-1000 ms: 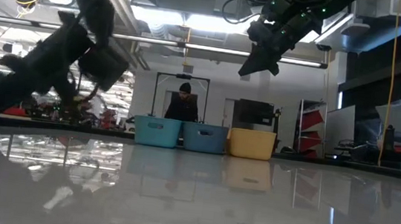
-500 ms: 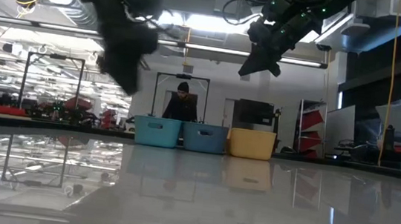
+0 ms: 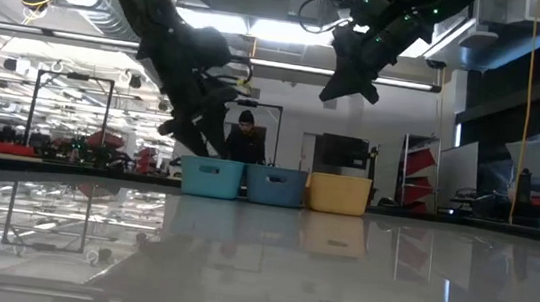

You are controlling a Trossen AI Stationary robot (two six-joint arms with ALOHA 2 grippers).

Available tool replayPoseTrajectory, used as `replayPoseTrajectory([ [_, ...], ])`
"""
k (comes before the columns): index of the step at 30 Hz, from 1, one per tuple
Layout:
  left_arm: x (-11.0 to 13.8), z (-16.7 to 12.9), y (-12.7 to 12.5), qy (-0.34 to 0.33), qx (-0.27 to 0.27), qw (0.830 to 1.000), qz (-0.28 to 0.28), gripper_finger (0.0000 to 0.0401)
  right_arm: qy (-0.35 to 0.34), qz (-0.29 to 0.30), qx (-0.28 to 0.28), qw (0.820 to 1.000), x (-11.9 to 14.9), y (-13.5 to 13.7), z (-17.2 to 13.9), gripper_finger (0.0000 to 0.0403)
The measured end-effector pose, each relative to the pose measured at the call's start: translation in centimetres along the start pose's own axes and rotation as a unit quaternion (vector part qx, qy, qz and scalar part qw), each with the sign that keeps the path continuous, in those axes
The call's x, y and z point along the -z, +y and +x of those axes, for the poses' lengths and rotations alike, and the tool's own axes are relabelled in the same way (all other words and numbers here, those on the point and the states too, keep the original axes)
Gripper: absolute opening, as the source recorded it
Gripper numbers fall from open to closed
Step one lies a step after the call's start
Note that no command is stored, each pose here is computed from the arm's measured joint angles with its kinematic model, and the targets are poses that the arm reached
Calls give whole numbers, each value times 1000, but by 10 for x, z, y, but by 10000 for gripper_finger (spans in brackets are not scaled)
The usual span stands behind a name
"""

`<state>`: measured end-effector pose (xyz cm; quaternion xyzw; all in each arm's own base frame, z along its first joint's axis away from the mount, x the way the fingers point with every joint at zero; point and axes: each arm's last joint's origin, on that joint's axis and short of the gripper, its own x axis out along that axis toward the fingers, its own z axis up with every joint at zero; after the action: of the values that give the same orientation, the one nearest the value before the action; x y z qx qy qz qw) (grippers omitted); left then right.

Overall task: Sort batteries
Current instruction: Put the brown battery into the green bin, then put the brown battery into the blue bin

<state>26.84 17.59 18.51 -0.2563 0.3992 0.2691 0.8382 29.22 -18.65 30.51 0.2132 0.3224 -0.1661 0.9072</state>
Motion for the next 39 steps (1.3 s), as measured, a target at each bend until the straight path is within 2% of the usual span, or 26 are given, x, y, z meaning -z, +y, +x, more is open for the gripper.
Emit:
replayPoseTrajectory([
  [4, -5, -3, 0, 5, -14, 1000, 10, 265, 3, -14, 1, 1000, 2, 12, 3, 0],
  [9, -27, -17, -6, -6, -23, 998, 63, 303, 3, -21, 14, 1000, 3, 16, 5, 0],
  [14, -46, -41, -16, 18, -23, 991, 128, 309, 4, -21, 15, 1000, 3, 16, 4, 0],
  [17, -49, -55, -24, 36, -20, 987, 156, 306, 5, -28, 15, 999, 3, 16, 4, 0],
  [22, -36, -75, -33, 83, -17, 981, 173, 304, 7, -36, 15, 999, 3, 16, 4, 0],
  [26, -20, -87, -38, 146, -38, 972, 181, 304, 9, -51, 15, 999, 4, 16, 4, 0],
  [32, 1, -103, -51, 209, -82, 952, 208, 304, 9, -71, 15, 997, 4, 16, 4, 0],
  [39, 33, -109, -70, 284, -98, 923, 242, 304, 9, -84, 15, 996, 4, 16, 4, 0],
])
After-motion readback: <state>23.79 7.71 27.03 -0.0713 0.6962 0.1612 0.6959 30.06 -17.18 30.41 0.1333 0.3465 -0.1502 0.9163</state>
